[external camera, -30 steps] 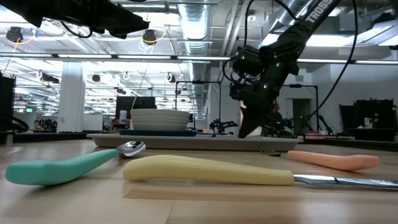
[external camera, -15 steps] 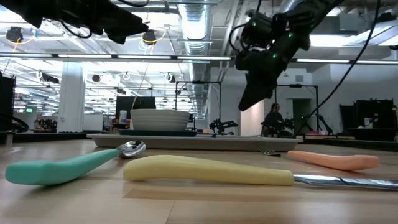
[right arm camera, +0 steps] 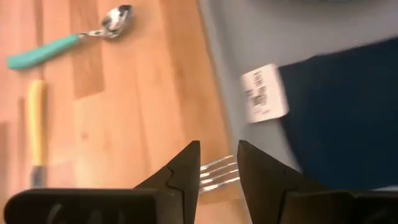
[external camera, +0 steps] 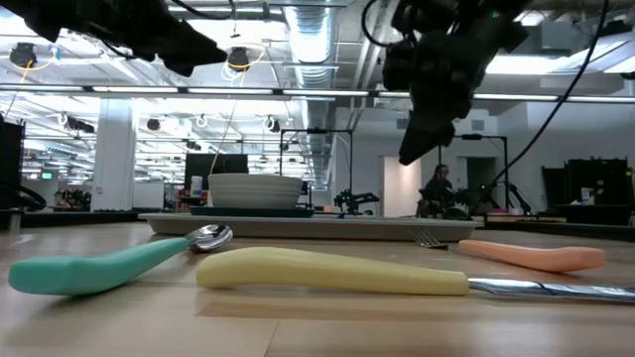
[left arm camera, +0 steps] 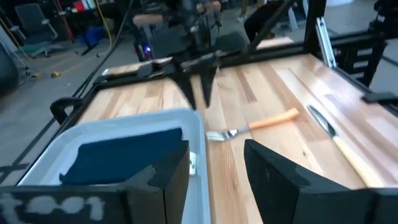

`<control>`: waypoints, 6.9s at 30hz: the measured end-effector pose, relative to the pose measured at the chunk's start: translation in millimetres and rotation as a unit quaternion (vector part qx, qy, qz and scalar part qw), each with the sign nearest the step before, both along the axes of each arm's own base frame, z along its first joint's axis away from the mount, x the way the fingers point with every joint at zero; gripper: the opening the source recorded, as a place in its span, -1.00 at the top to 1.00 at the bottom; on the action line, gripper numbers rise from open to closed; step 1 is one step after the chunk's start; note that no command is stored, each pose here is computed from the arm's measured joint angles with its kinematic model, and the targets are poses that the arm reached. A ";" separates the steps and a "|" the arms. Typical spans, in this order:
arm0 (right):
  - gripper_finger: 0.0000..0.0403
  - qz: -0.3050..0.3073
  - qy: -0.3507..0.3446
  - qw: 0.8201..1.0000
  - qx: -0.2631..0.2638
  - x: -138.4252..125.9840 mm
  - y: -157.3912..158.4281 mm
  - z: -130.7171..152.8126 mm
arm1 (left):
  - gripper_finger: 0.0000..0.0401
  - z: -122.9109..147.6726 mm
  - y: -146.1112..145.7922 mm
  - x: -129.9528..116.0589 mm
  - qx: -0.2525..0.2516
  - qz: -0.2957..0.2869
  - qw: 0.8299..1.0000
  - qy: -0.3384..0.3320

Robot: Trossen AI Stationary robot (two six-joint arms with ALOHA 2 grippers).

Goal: Set up tray
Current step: Put the orange fork on the blue napkin

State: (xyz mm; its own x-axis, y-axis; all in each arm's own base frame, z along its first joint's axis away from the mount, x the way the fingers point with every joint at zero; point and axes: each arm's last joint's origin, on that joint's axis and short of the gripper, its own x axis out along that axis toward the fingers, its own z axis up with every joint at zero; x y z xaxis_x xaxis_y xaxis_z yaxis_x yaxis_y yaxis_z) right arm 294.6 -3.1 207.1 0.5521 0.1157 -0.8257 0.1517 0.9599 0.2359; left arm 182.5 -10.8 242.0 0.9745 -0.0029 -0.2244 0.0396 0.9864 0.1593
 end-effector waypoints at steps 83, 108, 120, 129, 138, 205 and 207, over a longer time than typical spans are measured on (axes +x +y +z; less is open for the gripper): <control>0.52 -0.415 0.201 0.881 0.105 27.5 91.2 -42.7 | 0.28 18.7 -40.0 -49.7 -0.083 -0.345 0.935 -0.011; 0.52 -0.417 0.196 0.882 0.102 27.8 90.7 -42.9 | 0.28 18.6 -40.0 -49.7 -0.085 -0.345 0.935 -0.010; 0.52 -0.416 0.189 0.883 0.107 29.6 91.2 -42.5 | 0.28 18.4 -40.0 -49.8 -0.085 -0.344 0.935 -0.009; 0.52 -0.417 0.188 0.883 0.105 29.4 91.0 -42.7 | 0.28 18.0 -40.0 -49.8 -0.086 -0.344 0.935 -0.007; 0.52 -0.413 0.174 0.890 0.085 29.0 92.1 -42.7 | 0.28 17.9 -40.1 -49.8 -0.086 -0.345 0.935 -0.006; 0.73 -0.417 0.229 0.876 0.079 35.2 94.0 -78.2 | 0.28 16.6 -40.0 -49.9 -0.085 -0.344 0.935 0.000; 0.82 -0.414 0.230 0.877 0.078 35.3 93.4 -78.2 | 0.28 16.6 -40.1 -50.0 -0.085 -0.344 0.935 0.000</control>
State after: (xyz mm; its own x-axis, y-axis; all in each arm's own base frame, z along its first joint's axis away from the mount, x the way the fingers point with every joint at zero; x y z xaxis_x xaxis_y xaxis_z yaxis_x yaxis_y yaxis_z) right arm 329.9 90.3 128.9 0.1124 -0.0365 -0.9930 0.8957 0.4364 0.0854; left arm 132.6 -50.9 258.5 0.7284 -0.6654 -0.1636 0.6747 0.7381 0.0021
